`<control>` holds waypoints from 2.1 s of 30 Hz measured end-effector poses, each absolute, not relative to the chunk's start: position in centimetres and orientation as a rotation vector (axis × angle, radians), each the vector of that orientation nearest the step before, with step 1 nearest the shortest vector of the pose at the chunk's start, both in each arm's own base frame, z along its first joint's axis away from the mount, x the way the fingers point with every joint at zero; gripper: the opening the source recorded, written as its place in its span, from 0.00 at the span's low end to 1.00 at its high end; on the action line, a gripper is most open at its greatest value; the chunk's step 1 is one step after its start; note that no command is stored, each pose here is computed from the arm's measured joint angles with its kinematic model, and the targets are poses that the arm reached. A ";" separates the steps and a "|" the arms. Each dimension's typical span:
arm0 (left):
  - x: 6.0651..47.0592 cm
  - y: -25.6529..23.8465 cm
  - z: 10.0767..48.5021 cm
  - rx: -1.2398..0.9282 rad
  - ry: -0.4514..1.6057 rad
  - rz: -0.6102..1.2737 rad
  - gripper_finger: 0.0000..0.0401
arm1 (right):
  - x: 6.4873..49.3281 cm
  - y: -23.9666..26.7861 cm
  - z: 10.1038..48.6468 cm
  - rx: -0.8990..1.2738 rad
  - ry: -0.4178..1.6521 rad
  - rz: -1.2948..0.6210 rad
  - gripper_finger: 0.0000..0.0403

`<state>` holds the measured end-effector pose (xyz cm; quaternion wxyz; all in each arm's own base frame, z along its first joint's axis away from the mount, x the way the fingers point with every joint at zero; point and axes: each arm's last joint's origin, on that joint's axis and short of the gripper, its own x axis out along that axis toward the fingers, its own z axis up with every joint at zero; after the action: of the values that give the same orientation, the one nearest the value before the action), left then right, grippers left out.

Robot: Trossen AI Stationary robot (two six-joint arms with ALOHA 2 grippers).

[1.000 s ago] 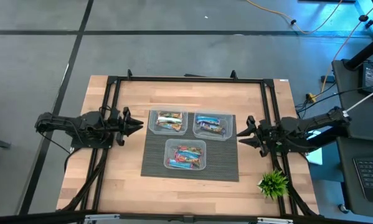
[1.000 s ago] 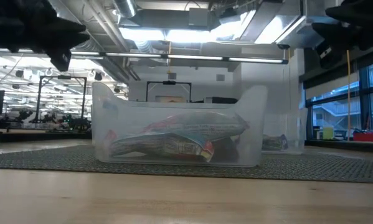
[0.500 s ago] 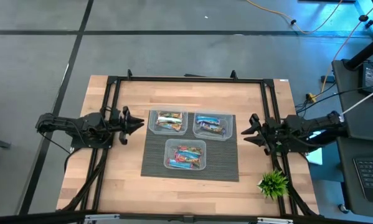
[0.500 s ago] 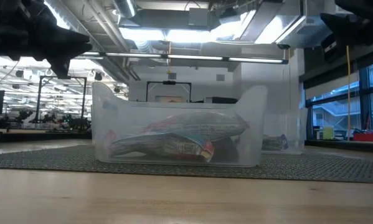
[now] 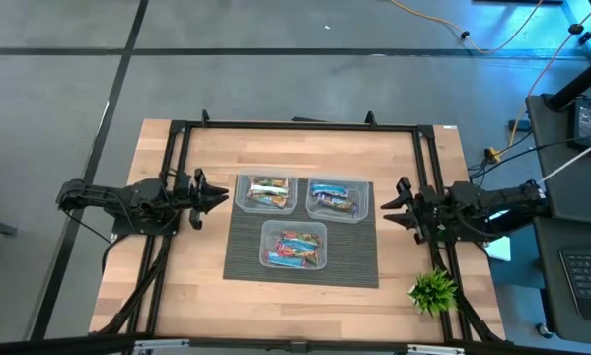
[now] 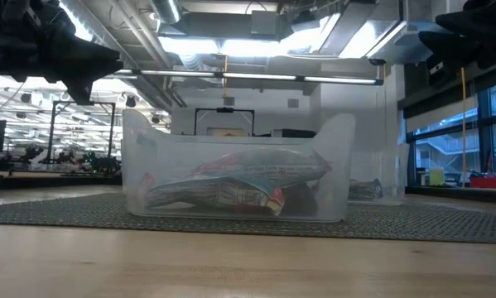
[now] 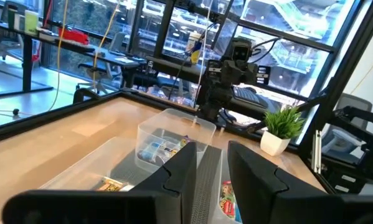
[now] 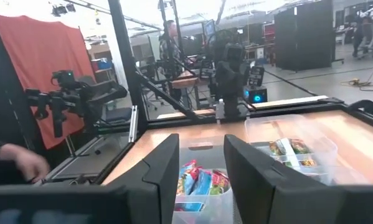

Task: Pick and place Granola Bars by type
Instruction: Return to Home Position

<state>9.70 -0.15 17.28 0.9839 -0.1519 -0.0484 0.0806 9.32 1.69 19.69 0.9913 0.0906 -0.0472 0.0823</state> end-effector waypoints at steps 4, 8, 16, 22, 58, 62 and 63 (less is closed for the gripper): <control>9.7 -0.1 17.3 -0.306 -0.097 0.162 0.21 | 9.5 1.6 19.1 0.185 -0.119 0.148 0.32; 9.7 -0.1 17.3 -0.305 -0.097 0.162 0.21 | 9.8 1.7 17.6 0.161 -0.079 0.158 0.32; 9.7 -0.1 17.3 -0.305 -0.097 0.162 0.21 | 9.8 1.7 17.8 0.125 -0.094 0.165 0.32; 9.7 -0.1 17.3 -0.305 -0.097 0.162 0.21 | 9.8 1.7 17.2 0.127 -0.037 0.163 0.33; 9.7 -0.1 17.3 -0.305 -0.097 0.162 0.21 | 9.8 1.7 16.6 0.122 0.030 0.161 0.33; 9.7 -0.1 17.3 -0.305 -0.097 0.162 0.21 | 9.8 1.7 16.6 0.123 0.030 0.161 0.33; 9.7 -0.1 17.3 -0.305 -0.097 0.162 0.21 | 9.8 1.7 16.6 0.122 0.030 0.161 0.33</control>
<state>9.70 -0.15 17.27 0.9839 -0.1519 -0.0482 0.0806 9.81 1.71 16.60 0.9948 0.0607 0.0150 0.0806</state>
